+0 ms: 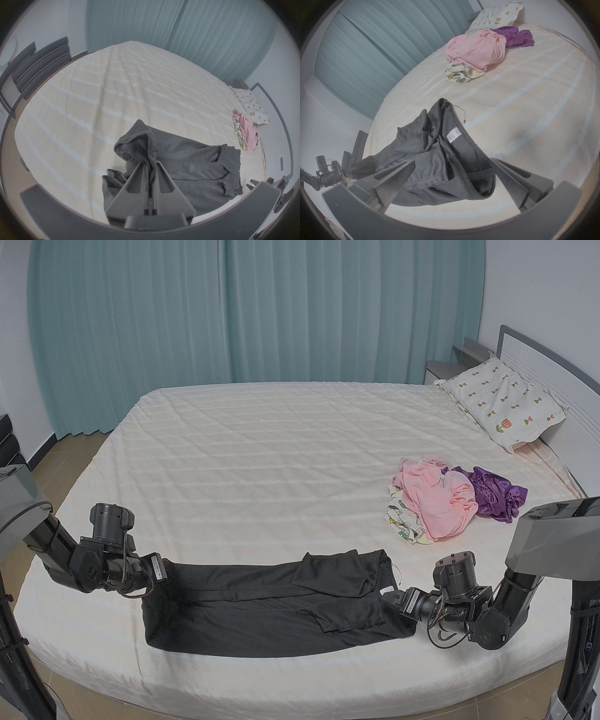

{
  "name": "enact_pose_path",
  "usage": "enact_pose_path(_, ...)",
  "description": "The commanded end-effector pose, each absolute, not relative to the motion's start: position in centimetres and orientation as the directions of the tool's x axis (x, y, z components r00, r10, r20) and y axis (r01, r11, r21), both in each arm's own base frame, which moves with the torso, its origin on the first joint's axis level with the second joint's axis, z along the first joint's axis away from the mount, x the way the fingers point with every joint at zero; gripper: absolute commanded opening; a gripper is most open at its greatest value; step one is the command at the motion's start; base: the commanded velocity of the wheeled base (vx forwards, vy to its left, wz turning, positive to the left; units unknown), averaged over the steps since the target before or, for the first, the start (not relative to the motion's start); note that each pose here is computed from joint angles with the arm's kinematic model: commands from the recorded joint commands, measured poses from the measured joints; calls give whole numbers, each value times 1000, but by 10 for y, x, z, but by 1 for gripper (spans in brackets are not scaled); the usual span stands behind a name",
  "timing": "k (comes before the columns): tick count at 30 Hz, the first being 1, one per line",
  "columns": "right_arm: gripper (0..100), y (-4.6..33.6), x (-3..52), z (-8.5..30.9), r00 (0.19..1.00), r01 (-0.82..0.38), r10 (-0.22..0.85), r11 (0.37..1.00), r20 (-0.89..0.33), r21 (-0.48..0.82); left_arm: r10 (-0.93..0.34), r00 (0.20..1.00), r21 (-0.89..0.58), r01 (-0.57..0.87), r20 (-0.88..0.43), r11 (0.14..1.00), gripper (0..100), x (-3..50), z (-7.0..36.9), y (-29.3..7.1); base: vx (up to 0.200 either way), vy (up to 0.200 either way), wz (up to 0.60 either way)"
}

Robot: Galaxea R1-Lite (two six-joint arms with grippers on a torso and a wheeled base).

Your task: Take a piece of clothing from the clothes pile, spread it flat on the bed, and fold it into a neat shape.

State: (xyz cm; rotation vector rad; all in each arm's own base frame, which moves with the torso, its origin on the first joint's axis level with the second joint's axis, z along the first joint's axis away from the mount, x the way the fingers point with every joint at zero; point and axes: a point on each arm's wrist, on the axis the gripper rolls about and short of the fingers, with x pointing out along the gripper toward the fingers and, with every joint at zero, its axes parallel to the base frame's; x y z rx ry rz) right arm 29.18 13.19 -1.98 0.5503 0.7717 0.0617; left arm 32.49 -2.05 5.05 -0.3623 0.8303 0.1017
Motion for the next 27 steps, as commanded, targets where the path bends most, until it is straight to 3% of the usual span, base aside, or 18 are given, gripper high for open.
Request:
enact_pose_path(1,100,131,293,-19,728,143,250,856,-639,497,-77,683,-270,-181,-726,946,0,325,55,-41,0,-200,0)
enact_pose_path(27,100,132,292,-20,725,142,250,858,-642,494,-168,618,-316,-137,-768,939,0,348,70,-126,0,-200,0)
